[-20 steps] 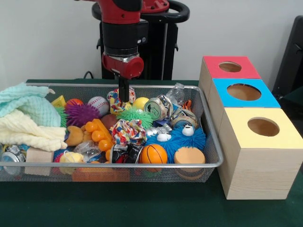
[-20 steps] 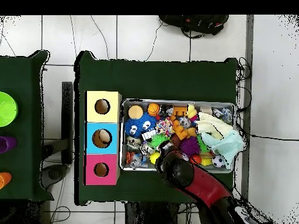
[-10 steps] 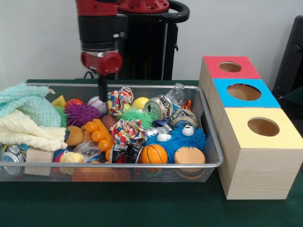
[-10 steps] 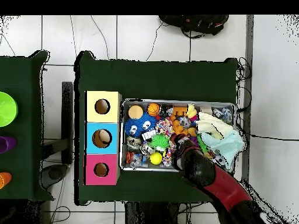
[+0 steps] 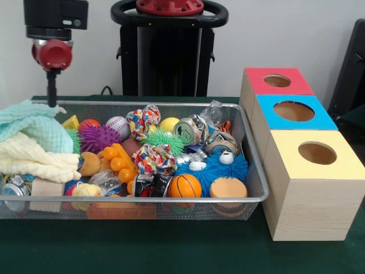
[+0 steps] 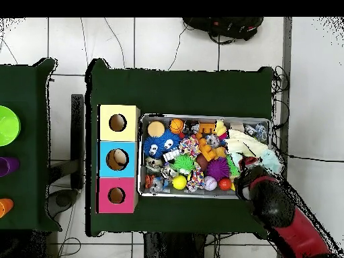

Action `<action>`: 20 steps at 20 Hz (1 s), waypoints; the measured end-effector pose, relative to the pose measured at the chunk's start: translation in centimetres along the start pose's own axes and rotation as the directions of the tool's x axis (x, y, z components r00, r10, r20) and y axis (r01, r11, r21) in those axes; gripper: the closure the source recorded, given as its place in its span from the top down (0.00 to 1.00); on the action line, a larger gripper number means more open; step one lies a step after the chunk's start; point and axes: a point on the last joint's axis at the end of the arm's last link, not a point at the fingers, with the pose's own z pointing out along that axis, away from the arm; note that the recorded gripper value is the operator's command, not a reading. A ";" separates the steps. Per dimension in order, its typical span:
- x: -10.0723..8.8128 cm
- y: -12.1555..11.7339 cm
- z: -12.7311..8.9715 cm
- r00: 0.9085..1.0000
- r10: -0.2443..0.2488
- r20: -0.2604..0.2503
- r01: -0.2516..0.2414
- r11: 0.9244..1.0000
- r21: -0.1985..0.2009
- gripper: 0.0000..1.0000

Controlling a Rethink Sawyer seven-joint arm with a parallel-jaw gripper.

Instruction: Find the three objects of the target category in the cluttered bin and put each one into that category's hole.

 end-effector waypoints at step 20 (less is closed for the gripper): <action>2.9 5.0 0.7 0.995 -0.099 -0.003 0.099 0.995 -0.034 1.00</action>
